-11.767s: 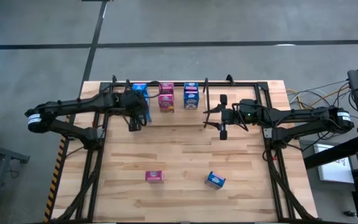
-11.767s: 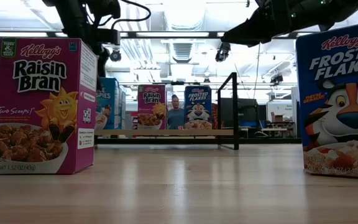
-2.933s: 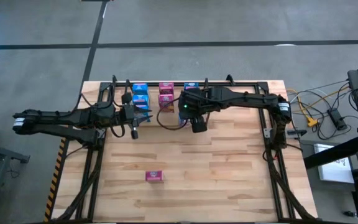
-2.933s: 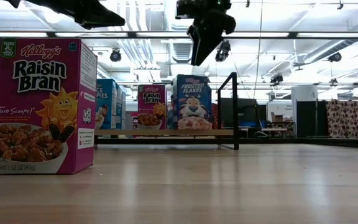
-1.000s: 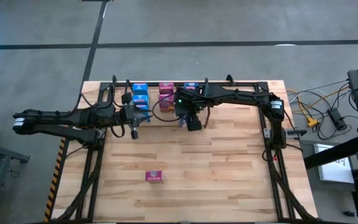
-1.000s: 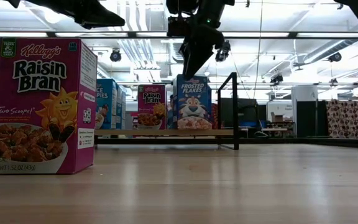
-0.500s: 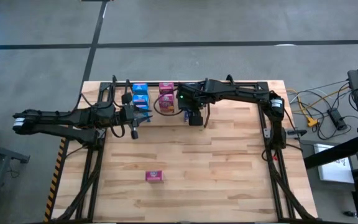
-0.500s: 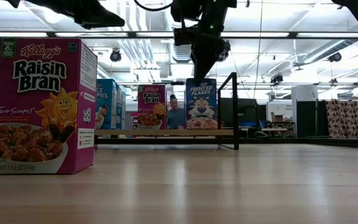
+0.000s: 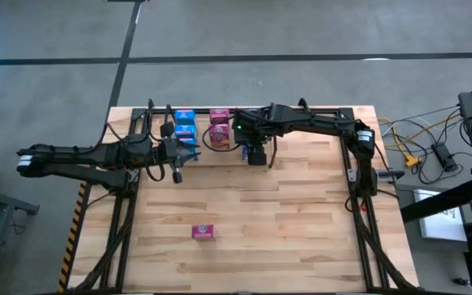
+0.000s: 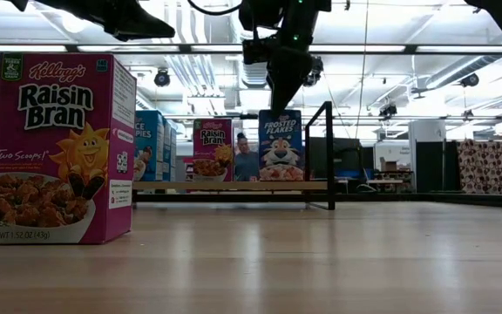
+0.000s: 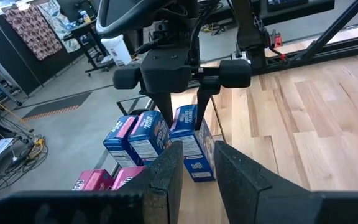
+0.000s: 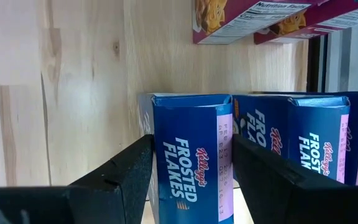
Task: Stack cereal on shelf
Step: Put the blue cereal box on the shelf aligned with the blue cereal box
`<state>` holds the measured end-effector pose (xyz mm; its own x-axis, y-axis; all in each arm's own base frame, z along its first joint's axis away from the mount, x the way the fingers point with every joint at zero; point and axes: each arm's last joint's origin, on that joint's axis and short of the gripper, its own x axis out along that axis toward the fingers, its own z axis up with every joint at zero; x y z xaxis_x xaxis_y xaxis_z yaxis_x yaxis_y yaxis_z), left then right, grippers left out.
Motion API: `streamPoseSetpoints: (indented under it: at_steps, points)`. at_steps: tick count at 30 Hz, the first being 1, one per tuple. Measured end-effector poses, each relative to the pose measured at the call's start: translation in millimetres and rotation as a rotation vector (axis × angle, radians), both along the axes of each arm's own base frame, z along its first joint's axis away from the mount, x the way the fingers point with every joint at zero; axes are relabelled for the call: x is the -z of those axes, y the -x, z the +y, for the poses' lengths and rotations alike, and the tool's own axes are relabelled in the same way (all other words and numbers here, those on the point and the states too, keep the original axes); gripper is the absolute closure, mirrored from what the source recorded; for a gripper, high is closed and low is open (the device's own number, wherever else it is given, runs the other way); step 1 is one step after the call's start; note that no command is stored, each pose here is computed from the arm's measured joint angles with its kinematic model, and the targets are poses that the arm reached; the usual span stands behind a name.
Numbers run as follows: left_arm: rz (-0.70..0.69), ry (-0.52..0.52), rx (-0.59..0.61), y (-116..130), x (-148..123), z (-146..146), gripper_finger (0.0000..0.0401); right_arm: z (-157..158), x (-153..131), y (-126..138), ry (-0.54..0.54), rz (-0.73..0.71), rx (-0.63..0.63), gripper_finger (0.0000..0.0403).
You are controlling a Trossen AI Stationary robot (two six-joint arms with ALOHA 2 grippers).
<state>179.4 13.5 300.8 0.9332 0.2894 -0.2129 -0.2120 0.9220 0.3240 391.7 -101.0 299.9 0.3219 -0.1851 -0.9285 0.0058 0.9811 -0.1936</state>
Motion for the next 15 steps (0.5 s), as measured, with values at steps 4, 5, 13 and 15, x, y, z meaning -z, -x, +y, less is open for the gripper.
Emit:
streamPoseSetpoints:
  at_steps: [4,5,13,15]
  points:
    - [0.0,0.0,0.0,0.0,0.0,-0.1,0.0327,0.0,0.0,0.0,-0.003,-0.002,0.009,0.0202]
    - [0.0,0.0,0.0,0.0,0.1,0.0,0.0327,0.0,0.0,0.0,-0.004,-0.003,0.014,0.0202]
    - [0.0,0.0,0.0,0.0,0.0,0.0,0.0327,0.2,0.1,0.3,-0.005,0.001,0.014,0.0202]
    - [0.0,0.0,0.0,0.0,0.0,0.0,0.0327,0.3,0.3,0.6,-0.003,0.006,0.005,0.0202]
